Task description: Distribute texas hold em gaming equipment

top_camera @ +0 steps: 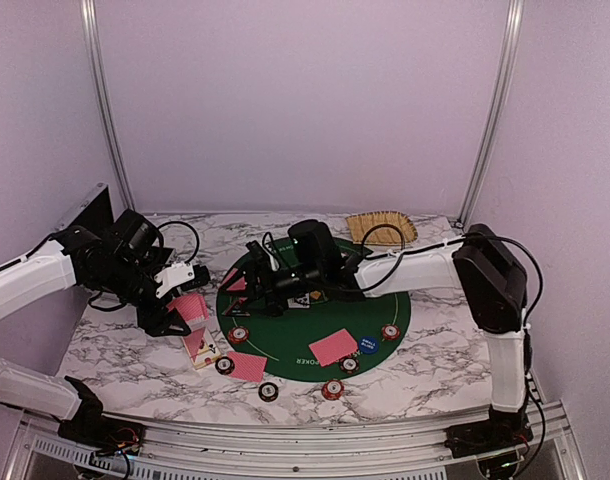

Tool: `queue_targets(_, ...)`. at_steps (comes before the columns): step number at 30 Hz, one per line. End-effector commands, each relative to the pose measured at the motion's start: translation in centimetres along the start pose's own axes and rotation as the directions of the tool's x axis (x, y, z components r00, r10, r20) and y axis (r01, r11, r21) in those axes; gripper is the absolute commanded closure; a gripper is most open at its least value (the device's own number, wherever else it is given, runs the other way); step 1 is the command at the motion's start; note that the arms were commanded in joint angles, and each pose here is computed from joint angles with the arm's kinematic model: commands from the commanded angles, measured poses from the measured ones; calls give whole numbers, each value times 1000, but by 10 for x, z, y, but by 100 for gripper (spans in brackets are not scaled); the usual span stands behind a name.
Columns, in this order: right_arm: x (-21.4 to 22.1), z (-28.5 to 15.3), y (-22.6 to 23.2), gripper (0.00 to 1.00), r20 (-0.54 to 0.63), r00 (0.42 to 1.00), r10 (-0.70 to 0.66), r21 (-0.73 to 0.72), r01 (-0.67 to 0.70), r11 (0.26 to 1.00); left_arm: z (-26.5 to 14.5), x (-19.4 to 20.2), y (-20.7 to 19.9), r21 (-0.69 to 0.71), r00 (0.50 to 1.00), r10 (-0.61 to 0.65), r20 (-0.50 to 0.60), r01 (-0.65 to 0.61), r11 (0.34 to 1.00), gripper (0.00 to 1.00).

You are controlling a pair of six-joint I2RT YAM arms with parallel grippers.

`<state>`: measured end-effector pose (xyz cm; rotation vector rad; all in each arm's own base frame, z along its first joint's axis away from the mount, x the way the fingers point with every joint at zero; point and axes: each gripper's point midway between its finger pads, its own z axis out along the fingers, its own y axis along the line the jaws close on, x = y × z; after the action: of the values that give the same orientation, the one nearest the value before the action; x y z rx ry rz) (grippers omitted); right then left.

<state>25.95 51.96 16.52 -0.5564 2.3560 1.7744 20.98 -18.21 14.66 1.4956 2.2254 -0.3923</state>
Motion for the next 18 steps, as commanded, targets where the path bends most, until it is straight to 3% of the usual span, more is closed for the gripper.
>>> queue_targets(1, 0, 18, 29, 1, -15, 1000, 21, -121, -22, 992, -8, -8, 0, 2, 1000, 6, 30, -6, 1000, 100)
queue_targets(18, 24, 59, 49, 1, -85, 995, 49, -216, -67, 974, -8, -9, 0, 7, 999, 3, 34, -3, 1000, 100)
